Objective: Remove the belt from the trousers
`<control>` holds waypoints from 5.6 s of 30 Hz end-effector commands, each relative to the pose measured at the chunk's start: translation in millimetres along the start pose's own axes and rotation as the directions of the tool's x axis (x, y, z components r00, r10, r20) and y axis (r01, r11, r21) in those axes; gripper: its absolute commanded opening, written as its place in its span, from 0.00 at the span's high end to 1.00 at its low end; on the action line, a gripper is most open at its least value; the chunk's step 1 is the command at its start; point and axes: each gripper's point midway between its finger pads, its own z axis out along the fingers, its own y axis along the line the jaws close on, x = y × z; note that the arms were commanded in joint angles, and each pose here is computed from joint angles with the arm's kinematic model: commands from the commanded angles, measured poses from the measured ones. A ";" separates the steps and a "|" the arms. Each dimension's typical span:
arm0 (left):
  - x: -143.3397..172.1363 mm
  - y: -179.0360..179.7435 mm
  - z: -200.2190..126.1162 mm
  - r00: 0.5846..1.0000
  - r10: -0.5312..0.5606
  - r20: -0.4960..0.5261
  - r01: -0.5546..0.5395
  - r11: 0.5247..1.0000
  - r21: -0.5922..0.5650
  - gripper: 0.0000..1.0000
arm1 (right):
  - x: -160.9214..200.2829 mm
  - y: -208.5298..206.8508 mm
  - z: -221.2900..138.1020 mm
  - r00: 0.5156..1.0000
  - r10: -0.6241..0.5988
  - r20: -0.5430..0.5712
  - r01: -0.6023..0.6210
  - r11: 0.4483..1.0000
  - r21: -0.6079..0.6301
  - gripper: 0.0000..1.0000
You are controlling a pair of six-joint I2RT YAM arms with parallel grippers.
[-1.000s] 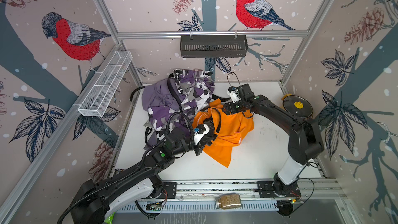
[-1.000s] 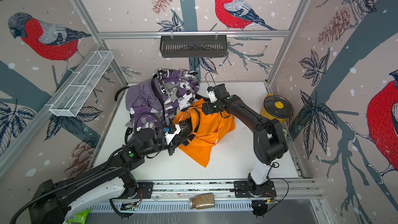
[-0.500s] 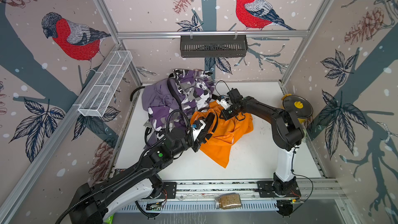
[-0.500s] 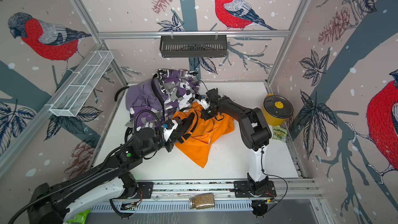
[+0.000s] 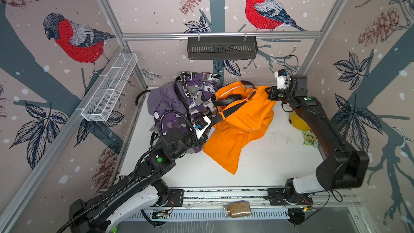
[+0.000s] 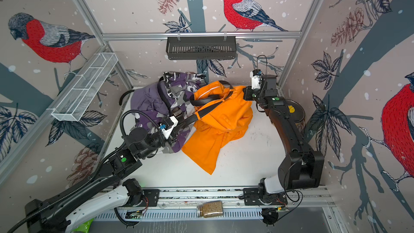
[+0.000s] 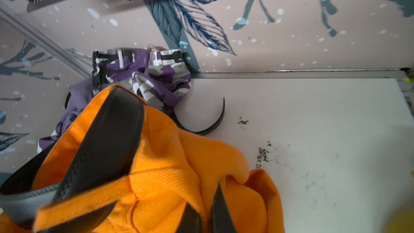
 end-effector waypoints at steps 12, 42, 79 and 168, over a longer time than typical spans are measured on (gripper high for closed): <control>107.1 113.9 -25.1 0.941 -0.331 -0.076 0.233 0.790 -0.567 1.00 | 2.8 -89.7 -31.1 0.980 0.142 0.140 -0.171 0.961 0.219 1.00; 101.9 -22.3 80.4 0.839 -0.399 -0.370 0.401 0.913 -0.075 0.00 | -24.8 -13.2 -24.3 0.985 0.056 0.162 -0.058 0.998 0.005 1.00; 204.2 61.4 38.5 0.692 -0.425 -0.583 0.081 0.849 -0.522 1.00 | -24.7 -53.1 -32.6 0.978 0.082 0.193 -0.101 0.991 0.089 1.00; 164.7 -7.2 103.8 0.755 -0.248 -0.606 0.281 0.959 -0.043 1.00 | -60.8 -65.0 -68.1 0.939 0.034 0.344 -0.066 0.994 0.082 1.00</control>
